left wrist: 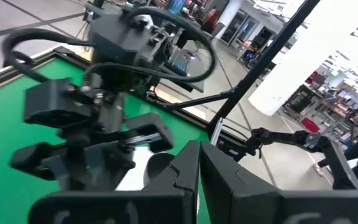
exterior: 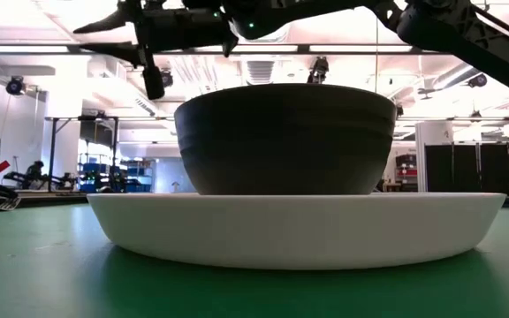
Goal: Set table place
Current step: Put the fork beside the white plate on the table
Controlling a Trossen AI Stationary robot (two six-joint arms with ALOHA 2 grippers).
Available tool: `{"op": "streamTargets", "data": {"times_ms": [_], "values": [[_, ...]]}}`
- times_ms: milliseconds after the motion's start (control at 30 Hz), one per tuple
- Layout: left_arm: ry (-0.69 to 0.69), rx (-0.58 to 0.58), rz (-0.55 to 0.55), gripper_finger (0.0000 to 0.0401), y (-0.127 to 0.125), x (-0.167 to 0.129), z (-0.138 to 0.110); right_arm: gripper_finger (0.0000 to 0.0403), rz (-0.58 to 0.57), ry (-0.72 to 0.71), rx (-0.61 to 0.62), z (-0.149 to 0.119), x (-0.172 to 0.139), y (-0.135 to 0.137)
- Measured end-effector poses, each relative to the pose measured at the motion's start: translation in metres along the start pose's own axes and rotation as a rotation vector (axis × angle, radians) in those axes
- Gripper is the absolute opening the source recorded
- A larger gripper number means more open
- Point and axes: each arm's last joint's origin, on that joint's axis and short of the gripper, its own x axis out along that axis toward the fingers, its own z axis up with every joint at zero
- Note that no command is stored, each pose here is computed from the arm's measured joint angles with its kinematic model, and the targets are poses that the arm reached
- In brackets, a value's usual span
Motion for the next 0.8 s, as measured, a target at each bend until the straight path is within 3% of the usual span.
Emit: {"op": "streamTargets", "data": {"times_ms": [433, 667, 800], "values": [[0.018, 0.01, 0.006, 0.0, -0.005, 0.008, -0.001, 0.0079, -0.084, 0.077, -0.007, -0.008, -0.001, -0.009], [0.039, 0.01, 0.015, 0.0, -0.002, 0.01, -0.007, 0.0079, -0.179, 0.177, 0.049, -0.025, 0.0, -0.025], [0.083, -0.055, 0.059, 0.0, 0.005, 0.013, -0.018, 0.0079, -0.217, 0.206, 0.106, -0.036, 0.002, -0.038]]}}
